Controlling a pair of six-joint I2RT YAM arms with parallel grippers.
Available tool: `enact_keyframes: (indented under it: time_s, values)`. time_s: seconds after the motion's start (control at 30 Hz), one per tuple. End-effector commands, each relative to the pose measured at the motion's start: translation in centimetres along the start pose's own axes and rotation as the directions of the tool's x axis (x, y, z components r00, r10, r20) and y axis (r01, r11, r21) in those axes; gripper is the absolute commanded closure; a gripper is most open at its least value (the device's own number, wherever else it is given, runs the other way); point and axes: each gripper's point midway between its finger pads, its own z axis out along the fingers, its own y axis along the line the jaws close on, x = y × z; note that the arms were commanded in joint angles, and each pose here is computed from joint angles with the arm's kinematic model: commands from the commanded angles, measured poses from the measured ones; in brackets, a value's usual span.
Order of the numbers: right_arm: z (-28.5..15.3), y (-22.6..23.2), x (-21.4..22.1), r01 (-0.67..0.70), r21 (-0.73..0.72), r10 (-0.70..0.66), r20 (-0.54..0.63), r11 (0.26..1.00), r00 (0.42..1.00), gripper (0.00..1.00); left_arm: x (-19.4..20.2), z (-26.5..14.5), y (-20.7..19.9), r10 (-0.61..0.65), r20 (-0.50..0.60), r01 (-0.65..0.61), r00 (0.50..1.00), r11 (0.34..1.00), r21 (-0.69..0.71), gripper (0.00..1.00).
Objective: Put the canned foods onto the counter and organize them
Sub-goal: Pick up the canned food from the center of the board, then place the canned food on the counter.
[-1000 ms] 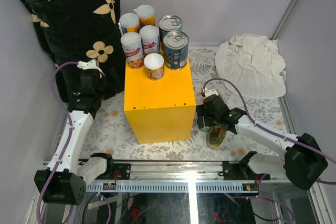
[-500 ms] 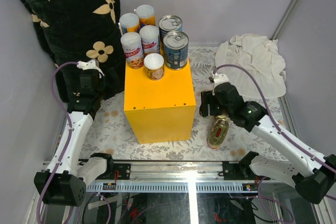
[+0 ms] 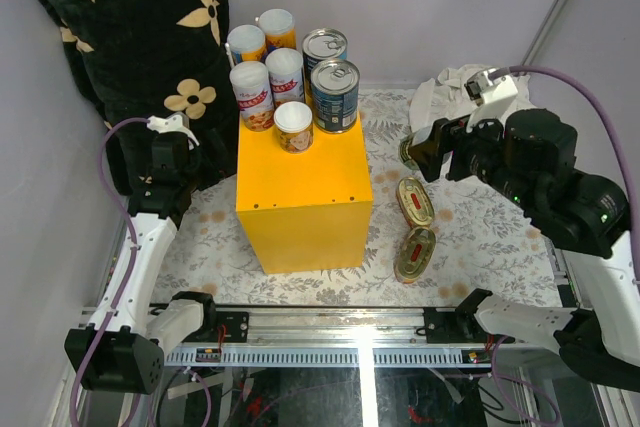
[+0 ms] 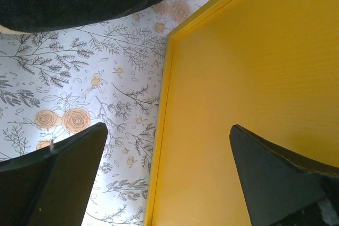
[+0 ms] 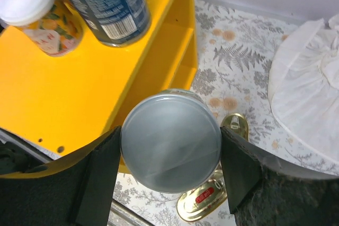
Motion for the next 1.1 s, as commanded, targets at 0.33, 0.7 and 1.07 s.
enact_keyframes:
  time_s: [0.33, 0.7, 1.07]
  values:
    - [0.8, 9.5, -7.0, 0.138, -0.376, -0.100, 0.118, 0.916, 0.988, 0.73, -2.2, -1.0, -0.7, 0.018, 0.082, -0.021, 0.996, 0.999, 0.033, 0.00]
    - [3.3, 15.9, -7.0, 0.212, -0.504, -0.166, 0.136, 0.837, 0.977, 0.71, -2.2, -0.7, -0.3, 0.013, 0.078, -0.015, 0.997, 1.000, 0.020, 0.00]
    - [4.6, 21.7, -5.9, 0.277, -0.591, -0.234, 0.151, 0.757, 0.960, 0.68, -1.8, -1.0, -0.4, 0.009, 0.073, -0.012, 0.997, 0.999, 0.034, 0.00]
